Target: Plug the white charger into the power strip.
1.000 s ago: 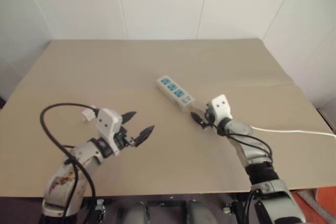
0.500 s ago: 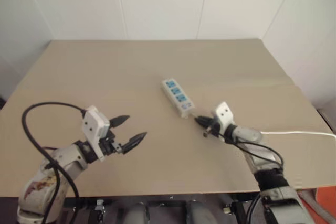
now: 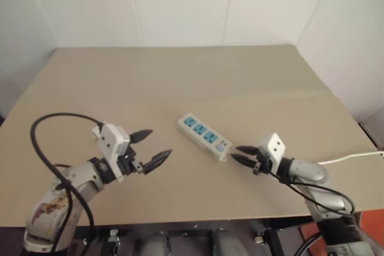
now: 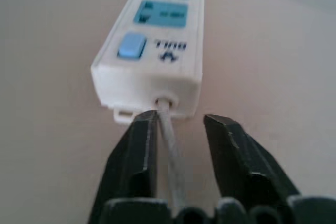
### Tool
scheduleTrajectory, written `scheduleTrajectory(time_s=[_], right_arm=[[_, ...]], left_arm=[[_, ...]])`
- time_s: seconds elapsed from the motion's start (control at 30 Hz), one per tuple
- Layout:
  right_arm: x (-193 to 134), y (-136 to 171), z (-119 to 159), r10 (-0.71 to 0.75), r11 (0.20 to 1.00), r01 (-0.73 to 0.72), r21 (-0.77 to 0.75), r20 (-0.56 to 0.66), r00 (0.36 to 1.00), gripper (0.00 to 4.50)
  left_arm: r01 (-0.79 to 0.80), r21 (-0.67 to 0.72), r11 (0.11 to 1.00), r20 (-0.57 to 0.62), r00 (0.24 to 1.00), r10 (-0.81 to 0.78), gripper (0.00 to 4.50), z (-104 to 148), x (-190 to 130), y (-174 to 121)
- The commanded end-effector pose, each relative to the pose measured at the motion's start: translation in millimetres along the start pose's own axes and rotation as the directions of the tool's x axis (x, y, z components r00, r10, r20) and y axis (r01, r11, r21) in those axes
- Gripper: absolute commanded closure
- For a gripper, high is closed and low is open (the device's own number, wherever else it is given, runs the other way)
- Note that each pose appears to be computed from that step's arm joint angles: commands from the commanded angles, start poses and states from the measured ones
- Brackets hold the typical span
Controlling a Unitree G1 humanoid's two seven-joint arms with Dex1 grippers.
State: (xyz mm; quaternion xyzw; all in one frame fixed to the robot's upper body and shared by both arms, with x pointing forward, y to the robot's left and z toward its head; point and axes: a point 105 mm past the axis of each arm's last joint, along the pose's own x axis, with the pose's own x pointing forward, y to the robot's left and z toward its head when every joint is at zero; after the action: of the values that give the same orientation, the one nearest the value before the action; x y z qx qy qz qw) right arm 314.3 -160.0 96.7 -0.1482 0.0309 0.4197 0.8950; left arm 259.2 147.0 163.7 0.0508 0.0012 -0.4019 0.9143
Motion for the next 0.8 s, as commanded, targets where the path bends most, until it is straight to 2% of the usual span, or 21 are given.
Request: scheduleTrajectory(time_s=[0.03, 0.17, 0.27, 0.33, 0.5, 0.8], right_arm=[[-24, -8, 22, -0.025, 1.000, 0.026, -0.005, 0.089, 0.996, 1.35], [-42, 8, 40, 0.017, 0.996, -0.032, 0.087, 0.171, 0.985, 0.02], [-38, 23, 37, 0.011, 0.993, -0.030, 0.114, 0.164, 0.986, 0.02], [-24, 26, 27, -0.055, 0.993, 0.039, 0.114, 0.139, 0.989, 0.02], [0, 35, 21, -0.094, 0.990, 0.077, 0.121, 0.149, 0.984, 0.02], [23, 25, 20, -0.158, 0.987, 0.151, 0.054, 0.165, 0.974, 0.02]], left_arm=[[0.015, 0.011, 1.000, 0.021, 1.000, -0.015, 0.00, 6, 1, -4], [0.015, 0.007, 1.000, 0.019, 1.000, -0.015, 0.00, 5, 0, -4], [0.025, 0.002, 1.000, 0.020, 0.999, -0.025, 0.00, 5, 0, -5], [0.033, 0.002, 0.999, 0.018, 0.999, -0.033, 0.00, 5, 1, -5], [0.035, 0.027, 0.999, 0.003, 0.999, -0.036, 0.00, 9, -5, 1], [0.019, 0.034, 0.999, -0.001, 1.000, -0.019, 0.00, 9, -9, -2]])
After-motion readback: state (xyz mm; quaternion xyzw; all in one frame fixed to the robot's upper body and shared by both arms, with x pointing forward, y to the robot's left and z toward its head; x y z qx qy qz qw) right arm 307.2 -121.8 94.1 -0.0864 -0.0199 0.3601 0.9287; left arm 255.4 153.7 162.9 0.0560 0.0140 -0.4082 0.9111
